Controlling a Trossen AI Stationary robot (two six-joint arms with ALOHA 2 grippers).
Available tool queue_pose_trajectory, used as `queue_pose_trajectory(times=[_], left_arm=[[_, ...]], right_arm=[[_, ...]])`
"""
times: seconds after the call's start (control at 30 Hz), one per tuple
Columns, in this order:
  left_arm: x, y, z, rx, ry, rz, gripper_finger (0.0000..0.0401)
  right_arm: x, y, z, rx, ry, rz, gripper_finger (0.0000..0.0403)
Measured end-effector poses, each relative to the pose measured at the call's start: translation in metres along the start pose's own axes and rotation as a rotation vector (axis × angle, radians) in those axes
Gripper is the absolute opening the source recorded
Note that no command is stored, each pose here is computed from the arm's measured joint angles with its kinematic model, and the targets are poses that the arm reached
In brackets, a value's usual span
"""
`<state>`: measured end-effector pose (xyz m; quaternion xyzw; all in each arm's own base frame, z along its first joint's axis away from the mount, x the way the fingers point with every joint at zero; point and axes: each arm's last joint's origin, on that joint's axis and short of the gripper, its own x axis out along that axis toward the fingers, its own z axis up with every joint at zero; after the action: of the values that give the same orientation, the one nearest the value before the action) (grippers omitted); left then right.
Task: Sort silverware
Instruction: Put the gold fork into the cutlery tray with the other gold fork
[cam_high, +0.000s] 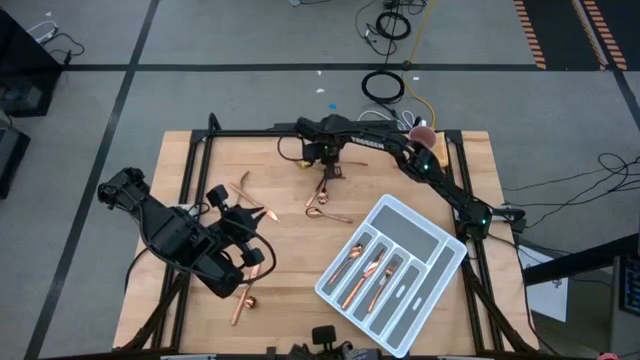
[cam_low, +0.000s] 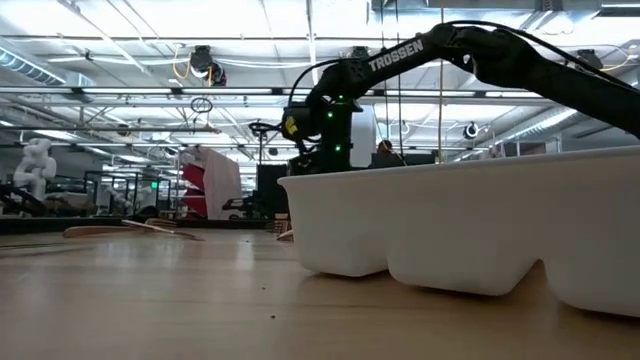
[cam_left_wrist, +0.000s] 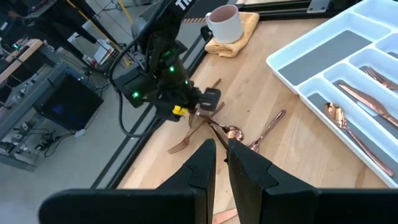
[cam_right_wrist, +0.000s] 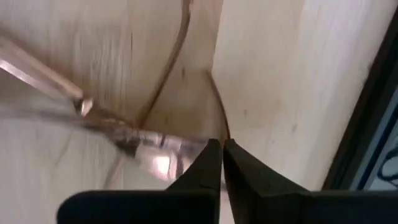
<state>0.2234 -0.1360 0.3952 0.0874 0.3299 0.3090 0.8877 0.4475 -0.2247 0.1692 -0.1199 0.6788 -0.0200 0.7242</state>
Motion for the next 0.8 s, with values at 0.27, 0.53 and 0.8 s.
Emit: queue_pose_trajectory(times=[0.27,0.53,0.8], left_arm=[[0.000,0.000,0.000,0.000,-0.001,0.001,0.0048],[0.000,-0.004,-0.005,0.025,0.003,0.001,0.0048],[0.001,-0.004,-0.008,0.009,0.006,0.001,0.0048]], right_arm=[[0.003,0.005,0.000,-0.074,0.021,0.028,0.0000],[0.001,0.007,-0.001,-0.116,0.038,0.030,0.0000],[-0.023,0.004,-0.008,-0.047,0.065,-0.009,0.0047]])
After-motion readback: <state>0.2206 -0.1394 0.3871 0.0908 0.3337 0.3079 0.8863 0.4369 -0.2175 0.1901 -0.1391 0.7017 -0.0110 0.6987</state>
